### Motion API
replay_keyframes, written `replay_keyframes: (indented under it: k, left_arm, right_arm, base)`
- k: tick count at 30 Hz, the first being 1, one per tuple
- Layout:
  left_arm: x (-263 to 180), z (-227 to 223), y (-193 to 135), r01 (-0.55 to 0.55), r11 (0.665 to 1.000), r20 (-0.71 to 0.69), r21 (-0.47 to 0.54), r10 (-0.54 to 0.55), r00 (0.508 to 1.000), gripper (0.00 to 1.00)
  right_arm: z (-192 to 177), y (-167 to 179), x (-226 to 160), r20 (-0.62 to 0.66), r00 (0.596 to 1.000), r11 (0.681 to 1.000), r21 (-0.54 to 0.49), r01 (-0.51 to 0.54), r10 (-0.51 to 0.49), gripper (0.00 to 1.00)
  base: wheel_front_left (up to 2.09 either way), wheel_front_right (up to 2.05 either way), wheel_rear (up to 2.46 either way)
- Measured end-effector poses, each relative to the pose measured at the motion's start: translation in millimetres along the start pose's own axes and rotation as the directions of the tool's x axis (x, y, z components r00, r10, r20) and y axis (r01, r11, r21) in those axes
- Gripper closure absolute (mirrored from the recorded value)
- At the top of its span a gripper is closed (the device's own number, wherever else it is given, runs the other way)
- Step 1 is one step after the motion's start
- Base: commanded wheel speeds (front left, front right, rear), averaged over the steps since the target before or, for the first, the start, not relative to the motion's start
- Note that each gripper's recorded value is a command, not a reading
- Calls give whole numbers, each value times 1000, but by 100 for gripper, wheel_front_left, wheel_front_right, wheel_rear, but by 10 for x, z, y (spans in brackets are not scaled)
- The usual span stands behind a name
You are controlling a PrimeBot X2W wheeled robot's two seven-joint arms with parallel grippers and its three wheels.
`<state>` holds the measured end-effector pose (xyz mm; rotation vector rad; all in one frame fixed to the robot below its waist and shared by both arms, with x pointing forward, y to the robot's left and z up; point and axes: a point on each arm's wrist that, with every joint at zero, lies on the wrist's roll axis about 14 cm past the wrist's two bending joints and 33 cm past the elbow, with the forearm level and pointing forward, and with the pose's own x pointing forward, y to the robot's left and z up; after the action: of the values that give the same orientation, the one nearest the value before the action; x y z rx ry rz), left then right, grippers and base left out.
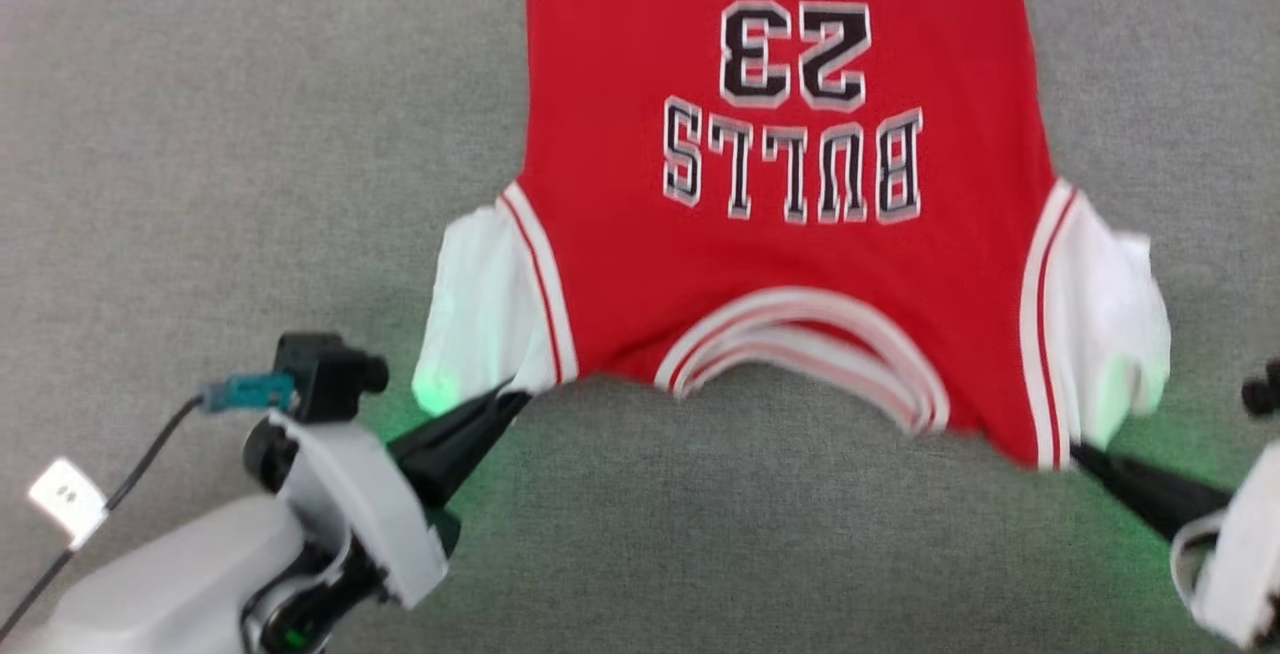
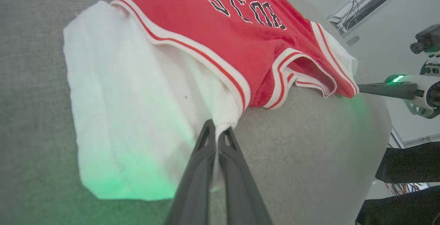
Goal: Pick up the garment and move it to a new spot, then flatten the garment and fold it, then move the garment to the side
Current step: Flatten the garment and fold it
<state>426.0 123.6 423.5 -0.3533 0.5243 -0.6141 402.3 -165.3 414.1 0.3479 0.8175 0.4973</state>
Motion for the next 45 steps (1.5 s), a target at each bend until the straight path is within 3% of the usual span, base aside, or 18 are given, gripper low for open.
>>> replay_keyframes:
  k: [9,16,23,25,28,32,37,38,39,40,45]
  left_arm:
    - [-474,-342,-139,18,998,-134,-63,-26,991,100]
    - [-732,-507,-241,-3,995,-214,-97,-18,977,100]
    - [-522,-477,-290,12,995,-185,-102,-31,982,100]
    - [-451,-509,-240,3,995,-194,-96,-22,981,100]
    - [-357,-576,-113,-27,997,-216,-78,10,976,100]
    - [-243,-677,-71,-30,994,-231,-101,6,973,100]
    - [-188,-780,-16,-44,995,-249,-93,20,968,100]
    - [-180,-792,-20,-44,995,-250,-92,20,968,100]
    - [-180,-808,-25,-44,995,-252,-90,20,968,100]
    - [-179,-815,-30,-44,995,-249,-91,20,968,100]
    - [-181,-802,-100,-37,995,-221,-93,15,975,100]
  right_arm:
    - [-528,144,-445,-179,984,1000,1,-5,5,100]
    - [-635,177,-626,-211,977,1000,13,13,-10,100]
    - [-421,36,-462,-161,984,997,-51,64,-71,100]
    - [-466,-45,-408,-203,974,991,-97,87,-105,100]
    - [-558,-56,-267,-237,967,993,-84,79,-97,100]
    - [-641,-168,-142,-278,950,981,-167,99,-143,100]
    - [-725,-202,-30,-282,949,981,-167,97,-142,100]
    - [-725,-204,-20,-277,950,980,-175,96,-142,94]
    - [-716,-201,-14,-266,954,980,-175,96,-141,60]
    - [-706,-196,-11,-251,958,981,-169,96,-137,0]
    - [-547,-90,-102,-183,978,984,-165,72,-102,0]
  base:
    - [0,0,0]
    - [0,0,0]
    - [0,0,0]
    - [0,0,0]
    - [0,0,0]
    - [0,0,0]
    - [0,0,0]
    - [0,0,0]
    - [0,0,0]
    - [0,0,0]
    - [0,0,0]
